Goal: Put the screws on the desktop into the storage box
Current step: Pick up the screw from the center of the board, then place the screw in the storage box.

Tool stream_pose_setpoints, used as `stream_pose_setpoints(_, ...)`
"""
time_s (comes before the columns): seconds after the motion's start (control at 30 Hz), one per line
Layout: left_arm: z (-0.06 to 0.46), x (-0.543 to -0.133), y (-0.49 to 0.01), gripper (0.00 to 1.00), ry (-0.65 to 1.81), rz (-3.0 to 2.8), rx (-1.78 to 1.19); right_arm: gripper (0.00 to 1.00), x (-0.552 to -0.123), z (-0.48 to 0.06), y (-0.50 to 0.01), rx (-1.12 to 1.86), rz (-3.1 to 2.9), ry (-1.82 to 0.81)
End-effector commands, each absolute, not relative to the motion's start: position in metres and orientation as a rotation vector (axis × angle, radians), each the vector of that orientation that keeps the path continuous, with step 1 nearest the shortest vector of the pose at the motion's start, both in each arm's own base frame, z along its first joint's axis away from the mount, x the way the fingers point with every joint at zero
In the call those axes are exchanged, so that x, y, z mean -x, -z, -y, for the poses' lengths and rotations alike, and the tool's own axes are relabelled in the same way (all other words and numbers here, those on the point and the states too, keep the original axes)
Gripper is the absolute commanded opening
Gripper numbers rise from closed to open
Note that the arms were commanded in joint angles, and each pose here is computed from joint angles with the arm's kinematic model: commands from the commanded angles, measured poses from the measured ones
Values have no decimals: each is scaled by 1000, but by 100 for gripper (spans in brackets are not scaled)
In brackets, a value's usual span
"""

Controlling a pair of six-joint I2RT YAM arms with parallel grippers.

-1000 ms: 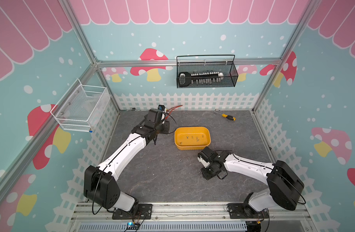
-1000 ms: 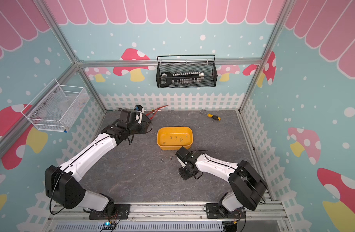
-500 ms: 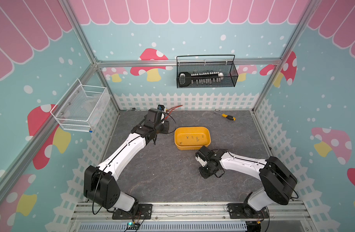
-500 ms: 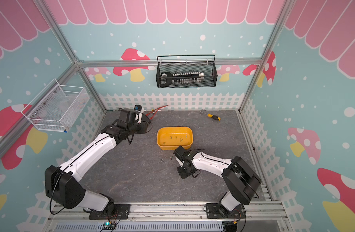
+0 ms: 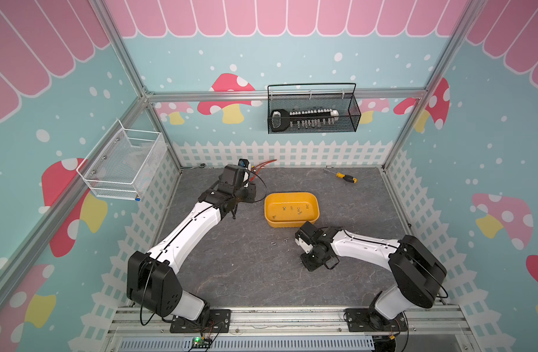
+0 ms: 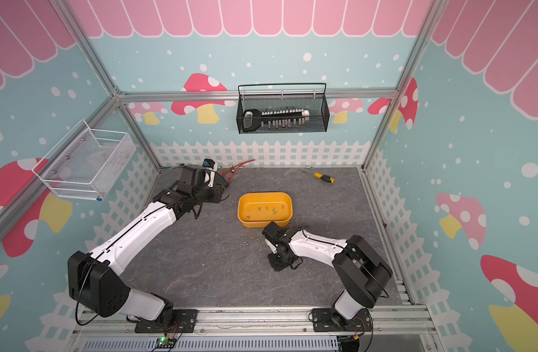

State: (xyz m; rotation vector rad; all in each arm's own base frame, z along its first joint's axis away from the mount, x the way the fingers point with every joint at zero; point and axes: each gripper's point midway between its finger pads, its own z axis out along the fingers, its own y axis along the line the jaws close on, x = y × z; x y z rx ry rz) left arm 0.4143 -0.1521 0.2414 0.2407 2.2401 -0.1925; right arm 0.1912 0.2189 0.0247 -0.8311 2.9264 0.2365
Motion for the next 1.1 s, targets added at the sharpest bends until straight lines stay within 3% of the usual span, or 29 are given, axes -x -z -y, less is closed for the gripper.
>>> stream_pose_setpoints(0.0, 151, -414, -243, 46, 208, -2231, -231, 20, -186, -221, -20, 856, -2943, -238)
stream_pose_setpoints(0.37, 150, -414, -243, 46, 200, -2232, -231, 5, -184, -218, -24, 843, -2943, -235)
stream_pose_setpoints(0.63, 150, -414, -246, 46, 202, -2225, -228, 1, -196, -222, -72, 849, -2859, -237)
stream_pose_setpoints(0.9, 149, -413, -250, 46, 211, -2210, -208, 0, -233, -250, -148, 888, -2664, -297)
stream_pose_setpoints(1.07, 136, -412, -258, 46, 216, -2181, -150, 0, -278, -269, -165, 891, -2579, -253)
